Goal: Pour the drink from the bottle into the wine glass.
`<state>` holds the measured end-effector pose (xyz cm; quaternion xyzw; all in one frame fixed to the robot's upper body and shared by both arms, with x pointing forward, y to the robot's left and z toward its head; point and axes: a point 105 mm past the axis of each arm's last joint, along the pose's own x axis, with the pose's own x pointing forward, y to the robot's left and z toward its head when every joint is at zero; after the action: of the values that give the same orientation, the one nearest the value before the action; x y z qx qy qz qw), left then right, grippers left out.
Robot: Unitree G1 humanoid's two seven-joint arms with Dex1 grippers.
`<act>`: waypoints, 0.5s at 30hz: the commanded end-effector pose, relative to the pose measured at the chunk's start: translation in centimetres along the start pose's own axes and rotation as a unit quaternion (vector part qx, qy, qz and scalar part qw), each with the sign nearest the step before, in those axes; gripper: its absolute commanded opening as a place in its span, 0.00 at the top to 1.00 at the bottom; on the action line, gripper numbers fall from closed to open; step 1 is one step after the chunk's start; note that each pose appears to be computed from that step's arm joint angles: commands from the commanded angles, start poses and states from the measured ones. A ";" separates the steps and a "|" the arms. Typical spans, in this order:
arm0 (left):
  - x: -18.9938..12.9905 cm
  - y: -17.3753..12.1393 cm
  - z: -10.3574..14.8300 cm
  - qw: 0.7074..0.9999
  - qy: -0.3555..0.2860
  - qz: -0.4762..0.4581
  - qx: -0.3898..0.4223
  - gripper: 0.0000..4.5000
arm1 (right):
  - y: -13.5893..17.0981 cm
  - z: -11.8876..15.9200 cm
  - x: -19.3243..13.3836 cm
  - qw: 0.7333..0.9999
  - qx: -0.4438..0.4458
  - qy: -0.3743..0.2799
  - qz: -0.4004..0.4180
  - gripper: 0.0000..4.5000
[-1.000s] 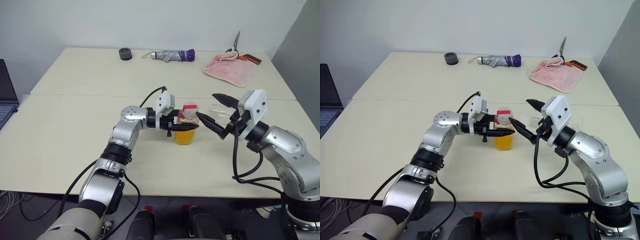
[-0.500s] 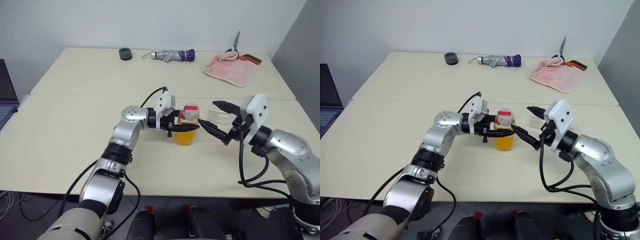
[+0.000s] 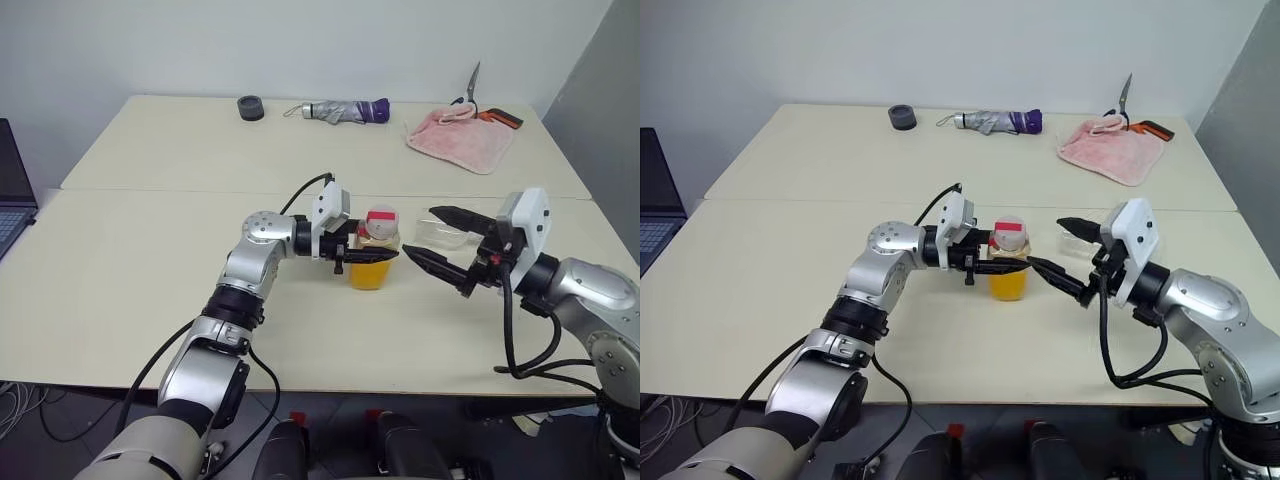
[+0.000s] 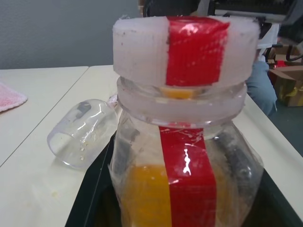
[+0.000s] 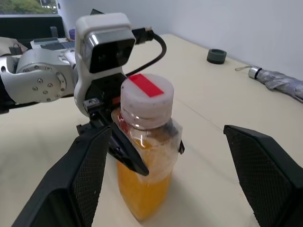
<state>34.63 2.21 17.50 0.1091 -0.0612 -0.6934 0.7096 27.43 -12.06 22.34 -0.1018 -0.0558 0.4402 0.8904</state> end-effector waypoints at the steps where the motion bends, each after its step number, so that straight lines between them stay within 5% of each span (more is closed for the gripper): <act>1: 0.1 0.1 1.9 0.999 -0.018 -0.005 0.040 0.60 | 0.3 1.4 0.4 0.999 0.004 -0.032 0.013 0.00; 15: 0.6 -0.3 2.0 0.999 -0.023 -0.011 0.039 0.60 | 1.0 1.6 3.6 0.997 0.013 -0.024 0.067 0.00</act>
<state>34.44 1.97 17.74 0.1110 -0.0675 -0.6960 0.7062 28.91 -8.87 22.59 -0.0762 -0.0420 0.4911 0.8667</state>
